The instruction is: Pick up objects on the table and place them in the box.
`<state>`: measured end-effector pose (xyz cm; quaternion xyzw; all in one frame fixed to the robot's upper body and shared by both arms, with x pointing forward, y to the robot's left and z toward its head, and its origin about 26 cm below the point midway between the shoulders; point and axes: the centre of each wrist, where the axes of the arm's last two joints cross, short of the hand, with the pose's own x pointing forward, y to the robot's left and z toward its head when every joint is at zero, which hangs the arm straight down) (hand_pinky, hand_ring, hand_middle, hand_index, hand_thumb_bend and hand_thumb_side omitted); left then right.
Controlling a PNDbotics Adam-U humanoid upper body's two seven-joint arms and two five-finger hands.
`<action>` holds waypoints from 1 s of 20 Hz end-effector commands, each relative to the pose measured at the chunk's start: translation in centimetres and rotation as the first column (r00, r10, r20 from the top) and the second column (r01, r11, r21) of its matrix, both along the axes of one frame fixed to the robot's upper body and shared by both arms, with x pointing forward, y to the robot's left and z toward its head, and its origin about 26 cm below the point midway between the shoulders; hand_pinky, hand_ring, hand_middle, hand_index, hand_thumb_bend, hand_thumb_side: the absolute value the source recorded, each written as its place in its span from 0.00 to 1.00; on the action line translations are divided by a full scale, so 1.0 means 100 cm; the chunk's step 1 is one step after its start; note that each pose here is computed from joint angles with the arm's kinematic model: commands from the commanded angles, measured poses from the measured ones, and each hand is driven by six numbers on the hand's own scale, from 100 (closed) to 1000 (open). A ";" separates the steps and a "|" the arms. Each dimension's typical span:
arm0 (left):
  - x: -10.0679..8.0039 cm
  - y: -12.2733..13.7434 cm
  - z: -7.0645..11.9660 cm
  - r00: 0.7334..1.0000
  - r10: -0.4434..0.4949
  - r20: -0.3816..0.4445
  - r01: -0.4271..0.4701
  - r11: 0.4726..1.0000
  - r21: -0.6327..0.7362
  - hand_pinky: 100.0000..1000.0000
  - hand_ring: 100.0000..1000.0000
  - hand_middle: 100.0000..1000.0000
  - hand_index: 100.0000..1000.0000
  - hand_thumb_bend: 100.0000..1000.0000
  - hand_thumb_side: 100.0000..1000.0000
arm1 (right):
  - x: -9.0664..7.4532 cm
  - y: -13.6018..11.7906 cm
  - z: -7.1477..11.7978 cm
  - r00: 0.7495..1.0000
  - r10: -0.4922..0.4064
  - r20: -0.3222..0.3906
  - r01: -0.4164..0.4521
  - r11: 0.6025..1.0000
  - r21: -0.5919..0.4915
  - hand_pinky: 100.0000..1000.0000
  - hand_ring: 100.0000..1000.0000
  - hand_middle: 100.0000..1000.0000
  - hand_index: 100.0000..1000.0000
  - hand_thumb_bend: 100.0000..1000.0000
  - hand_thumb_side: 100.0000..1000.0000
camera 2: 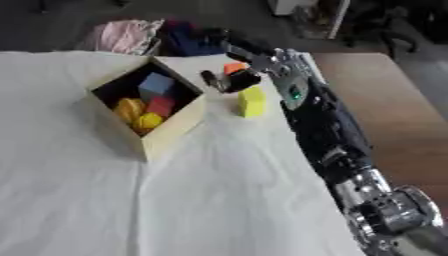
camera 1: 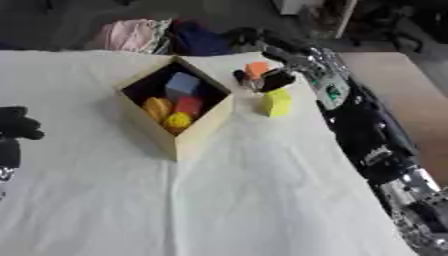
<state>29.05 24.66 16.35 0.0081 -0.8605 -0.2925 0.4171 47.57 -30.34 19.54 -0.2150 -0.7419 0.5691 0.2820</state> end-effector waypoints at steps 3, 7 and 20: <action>-0.002 0.004 0.007 1.000 0.017 0.024 -0.017 1.000 0.019 0.80 0.64 0.63 0.81 0.00 0.47 | -0.002 -0.037 -0.002 0.979 -0.192 -0.069 0.194 0.980 0.034 0.87 0.91 0.95 1.00 0.00 0.25; -0.002 0.004 0.006 1.000 0.015 0.022 -0.016 1.000 0.023 0.80 0.64 0.63 0.81 0.00 0.47 | -0.002 -0.046 -0.020 0.937 -0.326 -0.121 0.326 0.945 -0.028 0.92 0.95 0.97 1.00 0.00 0.33; -0.003 0.003 0.005 1.000 0.010 0.012 -0.010 0.999 0.031 0.80 0.65 0.63 0.81 0.00 0.47 | -0.001 -0.049 -0.048 0.900 -0.356 -0.252 0.295 0.922 -0.249 0.94 0.98 0.99 1.00 0.00 0.66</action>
